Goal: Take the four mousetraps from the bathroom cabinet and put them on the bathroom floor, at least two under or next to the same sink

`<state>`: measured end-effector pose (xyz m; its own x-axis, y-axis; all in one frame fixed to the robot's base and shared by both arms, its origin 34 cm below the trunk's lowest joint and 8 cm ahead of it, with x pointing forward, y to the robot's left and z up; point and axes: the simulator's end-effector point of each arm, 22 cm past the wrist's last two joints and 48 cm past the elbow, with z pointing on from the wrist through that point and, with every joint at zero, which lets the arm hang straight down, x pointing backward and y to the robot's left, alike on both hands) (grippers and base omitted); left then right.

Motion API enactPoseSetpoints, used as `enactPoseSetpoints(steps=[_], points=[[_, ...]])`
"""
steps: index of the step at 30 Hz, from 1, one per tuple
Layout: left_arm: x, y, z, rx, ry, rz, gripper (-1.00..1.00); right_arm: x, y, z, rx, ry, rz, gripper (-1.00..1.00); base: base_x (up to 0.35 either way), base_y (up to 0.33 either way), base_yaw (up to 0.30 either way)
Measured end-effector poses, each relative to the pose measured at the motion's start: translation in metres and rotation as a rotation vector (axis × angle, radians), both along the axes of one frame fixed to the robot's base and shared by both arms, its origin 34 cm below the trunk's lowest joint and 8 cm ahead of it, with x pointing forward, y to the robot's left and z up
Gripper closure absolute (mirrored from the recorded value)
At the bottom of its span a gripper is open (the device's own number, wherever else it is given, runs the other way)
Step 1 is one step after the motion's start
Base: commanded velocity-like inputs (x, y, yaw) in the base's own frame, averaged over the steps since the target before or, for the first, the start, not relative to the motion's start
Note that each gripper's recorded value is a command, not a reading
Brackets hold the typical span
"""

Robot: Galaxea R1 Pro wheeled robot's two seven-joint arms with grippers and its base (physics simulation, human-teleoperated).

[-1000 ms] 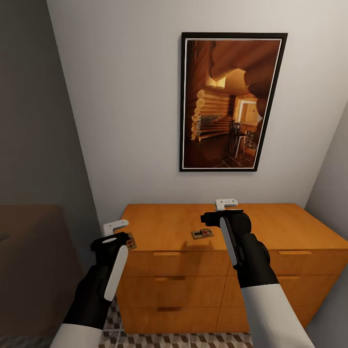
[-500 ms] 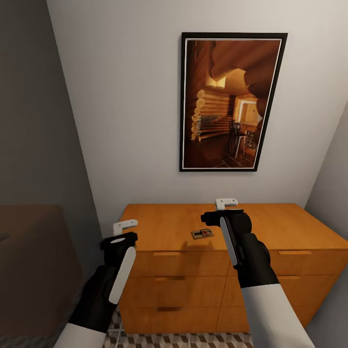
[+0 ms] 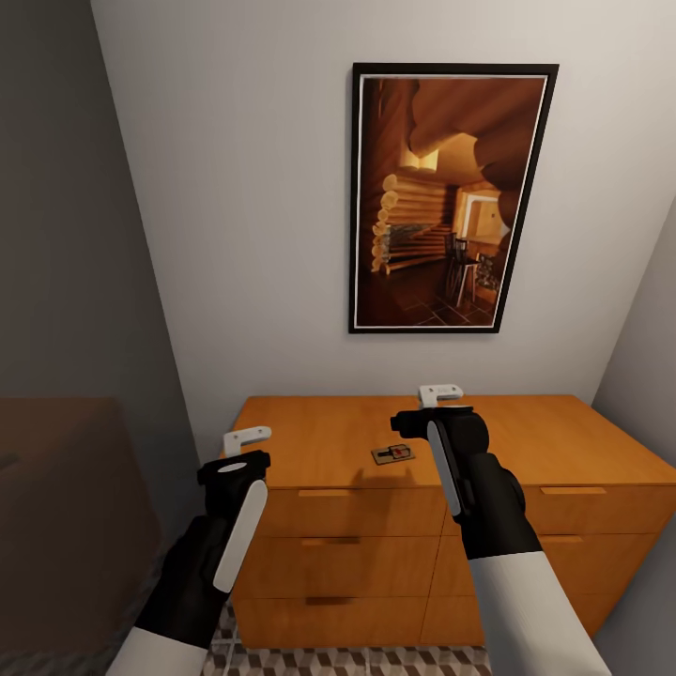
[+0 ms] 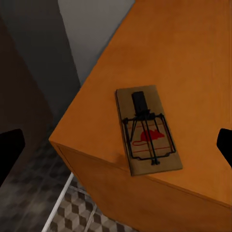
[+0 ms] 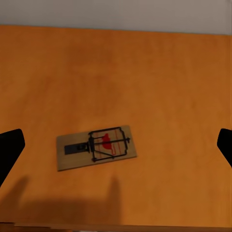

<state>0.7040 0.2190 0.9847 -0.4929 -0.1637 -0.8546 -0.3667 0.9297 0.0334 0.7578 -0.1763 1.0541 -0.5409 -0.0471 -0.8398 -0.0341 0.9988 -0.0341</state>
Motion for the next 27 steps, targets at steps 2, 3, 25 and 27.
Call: enactPoseSetpoints(steps=[2,3,25,27], points=[[0.0000,-0.0001,-0.0001,0.000,0.000,0.000,-1.00,0.0000,-0.0004,0.0000,-0.001,0.000,-0.001,-1.00,0.000,0.000,0.000],[0.0000,-0.0001,-0.0001,0.000,0.000,0.000,-1.00,0.0000,-0.0004,0.0000,-0.001,0.000,-0.001,-1.00,0.000,0.000,0.000],[0.0001,-0.0001,0.0007,0.002,-0.002,-0.001,-1.00,0.0001,-0.0021,0.0002,-0.001,-0.001,-0.006,-1.00,0.000,0.000,0.092],[0.0002,0.0000,0.0008,0.002,-0.003,-0.001,-1.00,0.0001,-0.0023,0.0003,-0.002,-0.001,-0.006,-1.00,0.000,0.000,0.055]])
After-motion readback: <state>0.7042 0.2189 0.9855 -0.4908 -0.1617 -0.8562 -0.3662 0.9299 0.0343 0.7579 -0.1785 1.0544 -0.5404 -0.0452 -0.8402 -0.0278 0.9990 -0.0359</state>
